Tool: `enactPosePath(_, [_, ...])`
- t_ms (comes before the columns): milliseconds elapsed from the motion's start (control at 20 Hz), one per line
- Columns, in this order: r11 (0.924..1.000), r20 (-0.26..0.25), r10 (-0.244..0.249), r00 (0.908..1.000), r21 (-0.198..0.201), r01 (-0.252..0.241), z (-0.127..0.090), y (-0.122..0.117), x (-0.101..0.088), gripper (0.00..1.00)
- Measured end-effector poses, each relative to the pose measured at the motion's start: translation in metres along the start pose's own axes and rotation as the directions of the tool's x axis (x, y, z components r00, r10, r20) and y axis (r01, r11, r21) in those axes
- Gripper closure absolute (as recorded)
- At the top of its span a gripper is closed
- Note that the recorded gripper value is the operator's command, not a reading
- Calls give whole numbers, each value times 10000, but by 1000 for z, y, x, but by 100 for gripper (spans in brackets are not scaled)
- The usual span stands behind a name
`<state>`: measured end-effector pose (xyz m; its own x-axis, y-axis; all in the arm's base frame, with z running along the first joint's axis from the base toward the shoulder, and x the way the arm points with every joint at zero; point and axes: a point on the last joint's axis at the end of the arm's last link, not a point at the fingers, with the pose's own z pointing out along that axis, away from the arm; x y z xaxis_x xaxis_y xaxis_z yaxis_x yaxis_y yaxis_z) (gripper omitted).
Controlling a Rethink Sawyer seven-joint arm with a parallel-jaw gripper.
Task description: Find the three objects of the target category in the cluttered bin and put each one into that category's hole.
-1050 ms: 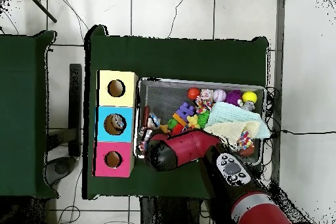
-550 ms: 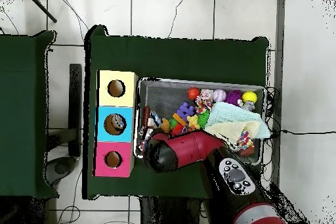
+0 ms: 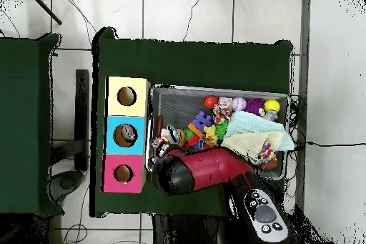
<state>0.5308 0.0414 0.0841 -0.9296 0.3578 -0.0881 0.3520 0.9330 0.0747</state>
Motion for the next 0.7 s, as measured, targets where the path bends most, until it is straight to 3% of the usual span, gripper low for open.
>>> enactPosePath(250, [9999,-11,114,9999,-90,-115,-12,2,1,100])
enactPosePath(700, [9987,-196,341,9992,-363,-348,-11,3,0,100])
